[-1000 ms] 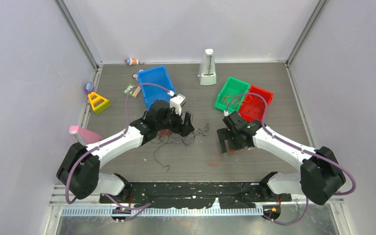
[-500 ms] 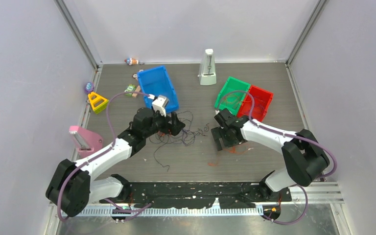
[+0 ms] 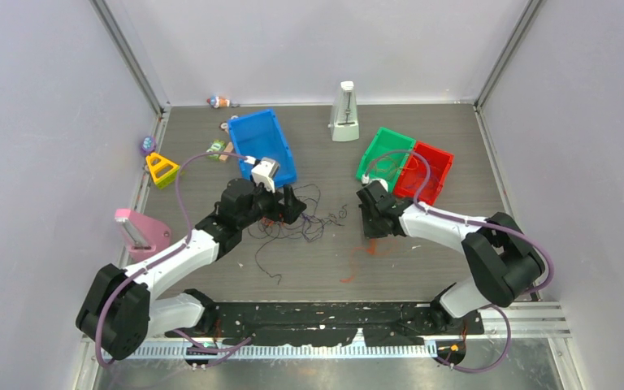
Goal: Untangle the cables
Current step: Place the cable in the bin.
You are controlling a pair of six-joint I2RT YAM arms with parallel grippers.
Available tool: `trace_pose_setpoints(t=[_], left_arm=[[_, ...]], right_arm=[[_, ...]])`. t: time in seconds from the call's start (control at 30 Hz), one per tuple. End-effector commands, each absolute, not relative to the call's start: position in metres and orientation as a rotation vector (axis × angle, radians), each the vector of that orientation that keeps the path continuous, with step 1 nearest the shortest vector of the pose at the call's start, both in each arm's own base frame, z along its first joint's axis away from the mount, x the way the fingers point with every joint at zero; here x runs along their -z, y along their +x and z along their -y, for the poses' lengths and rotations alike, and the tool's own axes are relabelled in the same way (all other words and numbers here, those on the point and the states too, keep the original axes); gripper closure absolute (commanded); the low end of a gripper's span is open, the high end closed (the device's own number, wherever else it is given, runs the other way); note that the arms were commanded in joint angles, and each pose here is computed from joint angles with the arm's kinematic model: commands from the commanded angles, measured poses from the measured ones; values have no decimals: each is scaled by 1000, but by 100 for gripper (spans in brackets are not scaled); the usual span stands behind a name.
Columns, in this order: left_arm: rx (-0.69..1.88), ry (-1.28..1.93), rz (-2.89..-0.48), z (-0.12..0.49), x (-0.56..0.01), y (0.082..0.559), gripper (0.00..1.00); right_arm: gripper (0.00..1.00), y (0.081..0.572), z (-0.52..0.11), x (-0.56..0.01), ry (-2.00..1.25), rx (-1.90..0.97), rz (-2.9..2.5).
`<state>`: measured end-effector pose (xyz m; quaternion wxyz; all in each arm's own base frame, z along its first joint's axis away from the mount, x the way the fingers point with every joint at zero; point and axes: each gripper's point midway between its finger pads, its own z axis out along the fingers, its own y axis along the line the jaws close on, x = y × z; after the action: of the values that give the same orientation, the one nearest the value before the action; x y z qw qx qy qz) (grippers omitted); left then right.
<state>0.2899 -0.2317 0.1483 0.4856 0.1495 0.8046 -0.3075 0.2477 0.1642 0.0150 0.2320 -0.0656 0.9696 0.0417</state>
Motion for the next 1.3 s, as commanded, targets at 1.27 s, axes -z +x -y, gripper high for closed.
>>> trace_pose_setpoints(t=[1.27], left_arm=[[693,346,-1871,225,-166,300,21]], right_arm=[[95,480,-110,-204,305,-712,-2251]])
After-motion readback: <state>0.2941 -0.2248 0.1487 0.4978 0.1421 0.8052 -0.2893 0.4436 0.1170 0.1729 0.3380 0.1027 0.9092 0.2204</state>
